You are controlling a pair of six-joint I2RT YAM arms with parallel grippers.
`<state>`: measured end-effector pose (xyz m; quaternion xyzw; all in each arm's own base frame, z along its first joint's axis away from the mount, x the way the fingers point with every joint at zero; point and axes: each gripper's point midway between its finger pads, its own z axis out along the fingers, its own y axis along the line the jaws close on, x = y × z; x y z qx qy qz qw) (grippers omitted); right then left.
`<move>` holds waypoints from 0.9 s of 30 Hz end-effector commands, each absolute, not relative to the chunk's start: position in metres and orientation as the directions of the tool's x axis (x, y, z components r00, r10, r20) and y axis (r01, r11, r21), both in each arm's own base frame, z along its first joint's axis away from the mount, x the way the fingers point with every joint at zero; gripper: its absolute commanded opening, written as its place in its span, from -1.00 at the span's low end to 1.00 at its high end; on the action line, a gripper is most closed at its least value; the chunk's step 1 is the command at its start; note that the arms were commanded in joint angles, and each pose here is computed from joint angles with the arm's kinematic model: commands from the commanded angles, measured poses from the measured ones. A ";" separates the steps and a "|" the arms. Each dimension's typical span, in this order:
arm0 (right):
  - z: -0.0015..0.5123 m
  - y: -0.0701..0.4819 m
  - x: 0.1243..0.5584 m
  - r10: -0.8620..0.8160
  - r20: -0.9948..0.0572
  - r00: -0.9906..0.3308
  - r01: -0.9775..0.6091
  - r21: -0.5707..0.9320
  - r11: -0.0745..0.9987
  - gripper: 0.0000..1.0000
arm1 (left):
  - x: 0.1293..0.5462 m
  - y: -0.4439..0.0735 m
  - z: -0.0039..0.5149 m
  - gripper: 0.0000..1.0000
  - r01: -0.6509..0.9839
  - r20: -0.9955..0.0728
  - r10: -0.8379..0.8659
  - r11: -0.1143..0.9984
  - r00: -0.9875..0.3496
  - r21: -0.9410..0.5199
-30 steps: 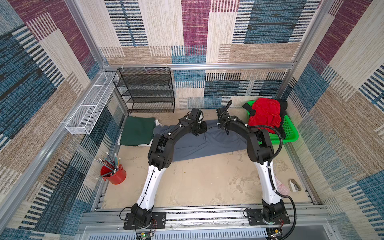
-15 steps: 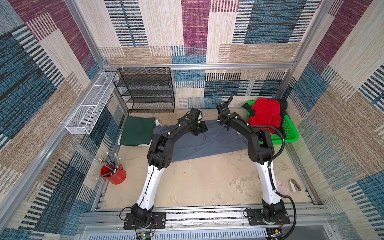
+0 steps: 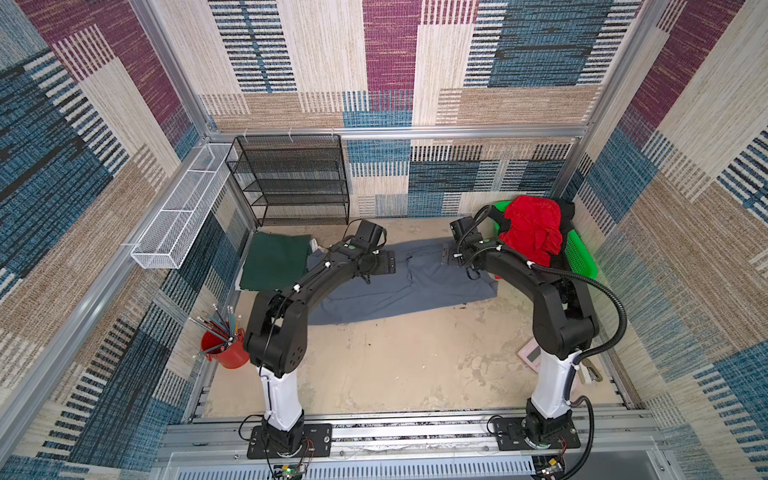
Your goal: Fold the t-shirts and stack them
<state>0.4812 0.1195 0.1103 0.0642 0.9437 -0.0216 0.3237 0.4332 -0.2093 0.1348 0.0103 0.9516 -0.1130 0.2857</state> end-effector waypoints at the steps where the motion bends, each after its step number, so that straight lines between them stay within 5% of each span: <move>1: 0.100 0.133 0.477 0.151 -0.599 -0.786 0.120 0.092 0.988 0.83 | 0.410 -0.155 0.122 0.81 -0.016 -0.561 -0.029 0.999 -0.828 -0.028; 11: 0.045 0.127 0.474 0.168 -0.535 -0.828 0.172 0.044 0.984 0.78 | 0.363 -0.080 0.061 0.83 -0.185 -0.450 -0.130 0.979 -0.884 0.081; 21: 0.011 0.131 0.495 0.156 -0.493 -0.856 0.182 -0.004 0.983 0.77 | 0.358 -0.079 0.017 0.79 -0.160 -0.339 -0.103 0.976 -0.935 0.145; 27: 0.008 0.137 0.515 0.127 -0.503 -0.855 0.159 -0.020 0.987 0.78 | 0.347 -0.086 0.006 0.58 -0.133 -0.269 -0.096 0.984 -0.958 0.122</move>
